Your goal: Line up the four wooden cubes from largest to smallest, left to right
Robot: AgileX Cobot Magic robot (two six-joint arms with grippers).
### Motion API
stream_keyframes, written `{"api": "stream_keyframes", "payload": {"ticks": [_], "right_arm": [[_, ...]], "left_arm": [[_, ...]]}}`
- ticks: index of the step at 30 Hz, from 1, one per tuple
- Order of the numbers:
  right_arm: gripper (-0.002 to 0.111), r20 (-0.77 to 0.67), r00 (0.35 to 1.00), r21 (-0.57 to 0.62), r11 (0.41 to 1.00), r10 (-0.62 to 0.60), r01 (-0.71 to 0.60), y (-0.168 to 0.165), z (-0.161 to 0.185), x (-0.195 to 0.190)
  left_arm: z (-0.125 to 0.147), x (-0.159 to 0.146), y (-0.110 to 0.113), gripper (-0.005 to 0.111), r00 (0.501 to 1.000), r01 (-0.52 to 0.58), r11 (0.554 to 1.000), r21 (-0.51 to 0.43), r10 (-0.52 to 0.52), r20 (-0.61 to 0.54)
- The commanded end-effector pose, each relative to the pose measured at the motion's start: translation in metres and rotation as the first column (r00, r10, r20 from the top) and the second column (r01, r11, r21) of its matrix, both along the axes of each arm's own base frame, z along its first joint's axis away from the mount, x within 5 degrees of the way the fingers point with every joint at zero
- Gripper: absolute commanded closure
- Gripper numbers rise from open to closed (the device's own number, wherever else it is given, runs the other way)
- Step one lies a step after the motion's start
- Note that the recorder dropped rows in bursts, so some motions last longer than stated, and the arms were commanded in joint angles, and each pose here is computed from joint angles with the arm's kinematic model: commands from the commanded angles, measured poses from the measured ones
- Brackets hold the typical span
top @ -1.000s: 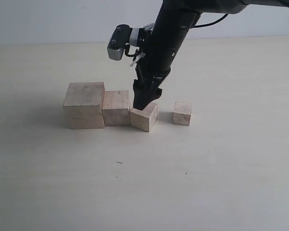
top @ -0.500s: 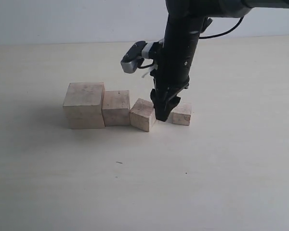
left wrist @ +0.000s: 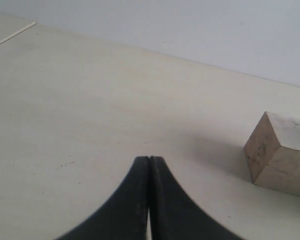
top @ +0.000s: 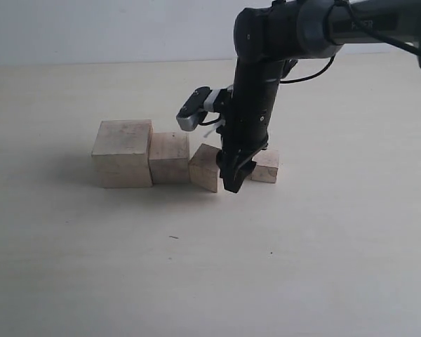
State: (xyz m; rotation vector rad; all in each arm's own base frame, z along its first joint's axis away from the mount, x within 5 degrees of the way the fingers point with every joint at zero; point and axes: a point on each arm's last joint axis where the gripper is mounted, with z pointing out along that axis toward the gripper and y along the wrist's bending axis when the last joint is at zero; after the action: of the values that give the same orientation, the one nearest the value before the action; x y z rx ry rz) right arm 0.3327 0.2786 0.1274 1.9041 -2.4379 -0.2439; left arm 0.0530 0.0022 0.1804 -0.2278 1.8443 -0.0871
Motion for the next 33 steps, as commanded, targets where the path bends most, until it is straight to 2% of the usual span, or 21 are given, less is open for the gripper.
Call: {"api": "stream_keyframes", "payload": {"ticks": [1,17,33], "right_arm": [[0.054,0.032,0.999,-0.002,1.000,-0.003,0.003,-0.001,-0.010,0.004],[0.054,0.169,0.985,0.066,0.998,-0.023,0.012,0.006,-0.010,0.017],[0.054,0.212,0.977,0.098,0.995,-0.037,0.016,0.008,-0.009,0.021]], "left_arm": [[0.000,0.000,0.000,0.107,1.000,0.000,1.000,-0.007,0.000,0.011],[0.000,0.000,0.000,0.107,1.000,0.000,1.000,-0.007,0.000,0.011],[0.000,0.000,0.000,0.107,1.000,0.000,1.000,-0.007,0.000,0.011]]}}
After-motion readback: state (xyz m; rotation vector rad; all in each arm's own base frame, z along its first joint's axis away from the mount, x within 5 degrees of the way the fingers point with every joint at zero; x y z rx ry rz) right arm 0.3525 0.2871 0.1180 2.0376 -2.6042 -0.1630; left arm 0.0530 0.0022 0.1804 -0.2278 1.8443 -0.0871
